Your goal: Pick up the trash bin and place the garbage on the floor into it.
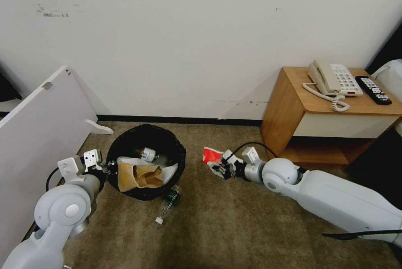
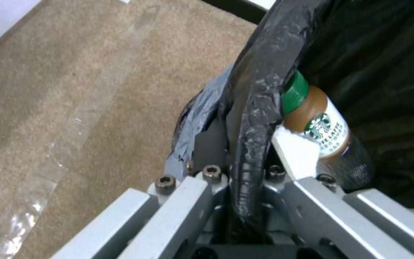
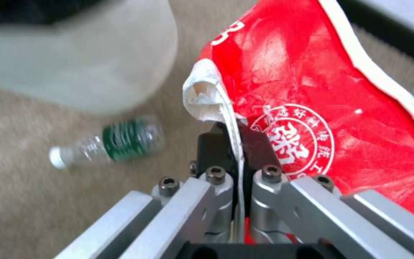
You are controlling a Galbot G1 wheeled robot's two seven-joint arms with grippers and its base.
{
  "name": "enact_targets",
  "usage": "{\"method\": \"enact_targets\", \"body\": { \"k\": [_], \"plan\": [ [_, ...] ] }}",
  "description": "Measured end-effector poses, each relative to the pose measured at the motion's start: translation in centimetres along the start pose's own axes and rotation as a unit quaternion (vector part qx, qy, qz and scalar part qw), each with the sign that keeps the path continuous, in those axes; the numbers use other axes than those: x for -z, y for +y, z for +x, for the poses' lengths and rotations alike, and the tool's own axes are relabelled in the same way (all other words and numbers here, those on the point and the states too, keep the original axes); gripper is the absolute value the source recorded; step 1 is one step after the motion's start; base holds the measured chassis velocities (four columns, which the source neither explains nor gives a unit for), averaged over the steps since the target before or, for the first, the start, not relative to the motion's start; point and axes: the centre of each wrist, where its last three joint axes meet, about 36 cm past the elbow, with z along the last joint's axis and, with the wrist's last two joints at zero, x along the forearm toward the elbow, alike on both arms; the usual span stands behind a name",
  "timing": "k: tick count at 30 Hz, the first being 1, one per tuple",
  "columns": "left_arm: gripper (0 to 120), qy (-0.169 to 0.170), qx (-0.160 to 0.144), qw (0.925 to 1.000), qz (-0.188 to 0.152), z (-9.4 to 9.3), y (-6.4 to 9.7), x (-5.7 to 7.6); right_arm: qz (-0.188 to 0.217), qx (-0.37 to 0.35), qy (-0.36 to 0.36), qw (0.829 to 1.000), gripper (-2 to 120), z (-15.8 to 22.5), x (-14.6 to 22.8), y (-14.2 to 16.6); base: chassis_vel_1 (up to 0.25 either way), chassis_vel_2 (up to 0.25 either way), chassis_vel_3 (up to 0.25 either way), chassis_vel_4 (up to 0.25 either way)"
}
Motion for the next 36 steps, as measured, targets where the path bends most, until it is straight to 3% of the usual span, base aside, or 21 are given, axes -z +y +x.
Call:
{"method": "enact_targets", "body": {
  "k": [14,24,32,36],
  "plan": [
    [1,0.022,-0.021,0.9995,0.006,-1.4,-0.5,0.1,0.008,-0.029,-0.095,0.995,0,5.6,6.5,1.0,0.0,0.0,0.0,0.0],
    [1,0.027,-0.039,0.9989,0.005,-1.9,-1.5,-0.2,-0.008,0.02,-0.152,0.988,0,5.6,11.3,4.4,0.0,0.0,0.0,0.0],
    [0,0.024,-0.054,0.9982,0.002,-2.3,-2.3,0.1,-0.065,0.095,-0.178,0.977,0,4.1,14.7,8.4,0.0,0.0,0.0,0.0],
    [1,0.016,-0.057,0.9982,-0.005,-2.5,-2.5,0.4,-0.132,0.138,-0.183,0.964,0,3.6,16.6,10.5,0.0,0.0,0.0,0.0]
  ]
}}
